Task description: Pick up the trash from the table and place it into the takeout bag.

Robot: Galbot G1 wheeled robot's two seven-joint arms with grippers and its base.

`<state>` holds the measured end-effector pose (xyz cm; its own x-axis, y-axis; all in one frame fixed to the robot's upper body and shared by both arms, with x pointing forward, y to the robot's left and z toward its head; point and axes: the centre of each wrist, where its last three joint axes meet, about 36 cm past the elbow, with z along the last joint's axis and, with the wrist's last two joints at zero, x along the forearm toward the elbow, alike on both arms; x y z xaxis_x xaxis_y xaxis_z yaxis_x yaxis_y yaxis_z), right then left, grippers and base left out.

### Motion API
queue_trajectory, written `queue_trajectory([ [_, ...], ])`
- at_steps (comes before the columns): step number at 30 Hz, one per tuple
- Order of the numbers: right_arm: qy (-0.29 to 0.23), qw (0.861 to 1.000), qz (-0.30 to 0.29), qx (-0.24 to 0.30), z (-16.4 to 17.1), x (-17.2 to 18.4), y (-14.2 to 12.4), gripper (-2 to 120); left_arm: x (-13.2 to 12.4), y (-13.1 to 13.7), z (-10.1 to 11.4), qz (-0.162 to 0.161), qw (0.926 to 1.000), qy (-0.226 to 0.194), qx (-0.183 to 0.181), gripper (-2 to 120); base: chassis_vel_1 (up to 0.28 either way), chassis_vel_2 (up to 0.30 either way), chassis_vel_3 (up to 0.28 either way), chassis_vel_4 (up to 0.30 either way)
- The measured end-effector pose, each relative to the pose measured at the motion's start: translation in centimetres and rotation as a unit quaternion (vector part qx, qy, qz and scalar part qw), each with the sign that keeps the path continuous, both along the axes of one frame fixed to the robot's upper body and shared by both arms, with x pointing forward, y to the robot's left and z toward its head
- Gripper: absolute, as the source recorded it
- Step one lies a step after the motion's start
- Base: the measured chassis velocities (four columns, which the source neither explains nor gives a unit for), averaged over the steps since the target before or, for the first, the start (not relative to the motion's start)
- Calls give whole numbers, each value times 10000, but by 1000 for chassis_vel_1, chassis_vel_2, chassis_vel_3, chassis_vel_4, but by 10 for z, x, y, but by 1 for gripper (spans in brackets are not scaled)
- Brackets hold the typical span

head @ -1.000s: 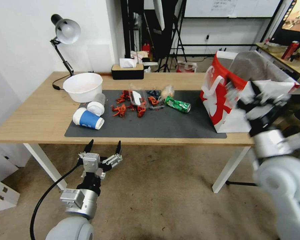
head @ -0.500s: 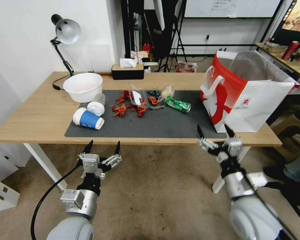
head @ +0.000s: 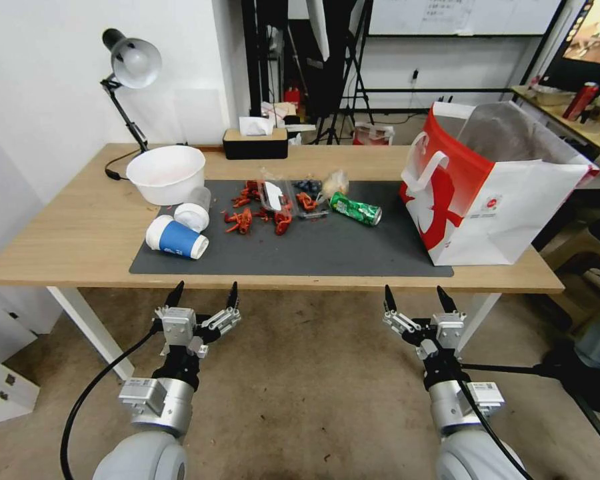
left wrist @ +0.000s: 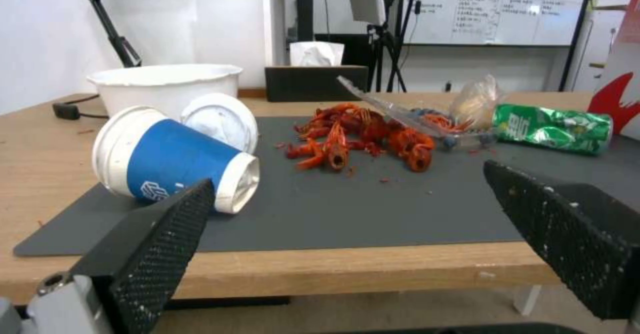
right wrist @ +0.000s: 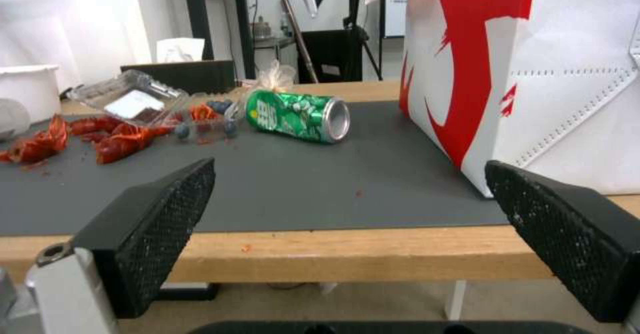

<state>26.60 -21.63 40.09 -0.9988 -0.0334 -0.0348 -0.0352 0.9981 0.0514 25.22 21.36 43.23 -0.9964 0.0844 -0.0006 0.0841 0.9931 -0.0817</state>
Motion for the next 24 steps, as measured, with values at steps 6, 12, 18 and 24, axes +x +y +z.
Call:
queue_trajectory([
  [6,-26,9999,33,105,9,10,0,100,1,0,-1,-1,10000,-5,3,100,0,0,0,0],
  [12,68,9991,201,379,32,43,-10,100,1,0,-1,-3,10000,2,4,100,0,0,0,0],
  [18,250,9982,325,426,45,68,-16,100,1,0,-1,11,10000,-6,-5,100,0,0,0,0],
  [24,375,9965,591,452,64,130,-24,100,0,0,-2,18,10000,-45,42,100,0,0,0,0],
])
